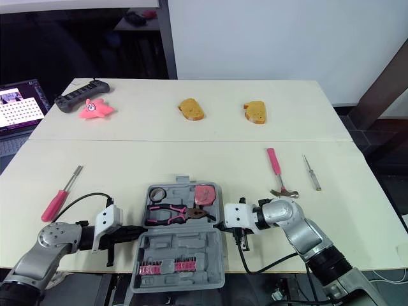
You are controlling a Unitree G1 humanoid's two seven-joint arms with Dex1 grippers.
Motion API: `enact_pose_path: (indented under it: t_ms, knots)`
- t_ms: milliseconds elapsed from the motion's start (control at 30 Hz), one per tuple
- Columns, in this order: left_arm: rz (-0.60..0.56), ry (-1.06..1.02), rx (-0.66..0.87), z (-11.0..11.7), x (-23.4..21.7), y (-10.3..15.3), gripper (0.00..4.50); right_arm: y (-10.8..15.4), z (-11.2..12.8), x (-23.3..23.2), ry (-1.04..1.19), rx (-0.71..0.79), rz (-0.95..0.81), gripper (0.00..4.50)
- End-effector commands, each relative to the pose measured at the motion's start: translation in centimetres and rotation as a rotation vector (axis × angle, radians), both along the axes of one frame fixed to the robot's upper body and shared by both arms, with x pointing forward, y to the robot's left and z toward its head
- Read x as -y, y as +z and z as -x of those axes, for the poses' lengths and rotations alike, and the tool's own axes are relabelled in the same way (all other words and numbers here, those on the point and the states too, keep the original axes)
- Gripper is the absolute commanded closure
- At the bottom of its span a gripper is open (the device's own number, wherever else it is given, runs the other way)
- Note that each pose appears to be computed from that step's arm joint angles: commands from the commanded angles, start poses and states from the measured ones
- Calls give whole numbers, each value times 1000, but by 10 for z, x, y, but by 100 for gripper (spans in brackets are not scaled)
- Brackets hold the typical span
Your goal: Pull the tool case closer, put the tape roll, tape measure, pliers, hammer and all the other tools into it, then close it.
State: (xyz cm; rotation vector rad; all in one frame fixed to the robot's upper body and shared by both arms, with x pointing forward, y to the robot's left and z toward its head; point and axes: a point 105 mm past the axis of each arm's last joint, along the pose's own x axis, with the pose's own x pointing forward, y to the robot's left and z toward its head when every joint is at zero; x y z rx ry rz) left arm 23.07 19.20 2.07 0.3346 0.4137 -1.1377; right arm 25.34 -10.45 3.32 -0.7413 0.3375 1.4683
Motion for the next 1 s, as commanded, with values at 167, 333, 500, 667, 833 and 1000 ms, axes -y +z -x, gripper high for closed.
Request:
enact_pose_path:
  t_ms: [167, 333, 500, 667, 833, 1000]
  knots:
    - [44, -11, 42, -5, 14, 8, 440, 15, 3, -13, 36, 22, -45, 450]
    - [24, -26, 76, -11, 15, 15, 440, 13, 2, -15, 27, 17, -47, 450]
    - [25, -21, 97, -18, 17, 20, 440, 16, -5, -16, -4, 18, -59, 450]
    - [-6, -12, 133, -33, 18, 20, 440, 17, -22, -16, -66, 35, -60, 450]
    - [-39, -8, 170, -48, 21, 22, 440, 16, -40, -16, -111, 60, -56, 450]
    - [-47, -4, 199, -60, 27, 22, 440, 16, -57, -7, -166, 90, -50, 450]
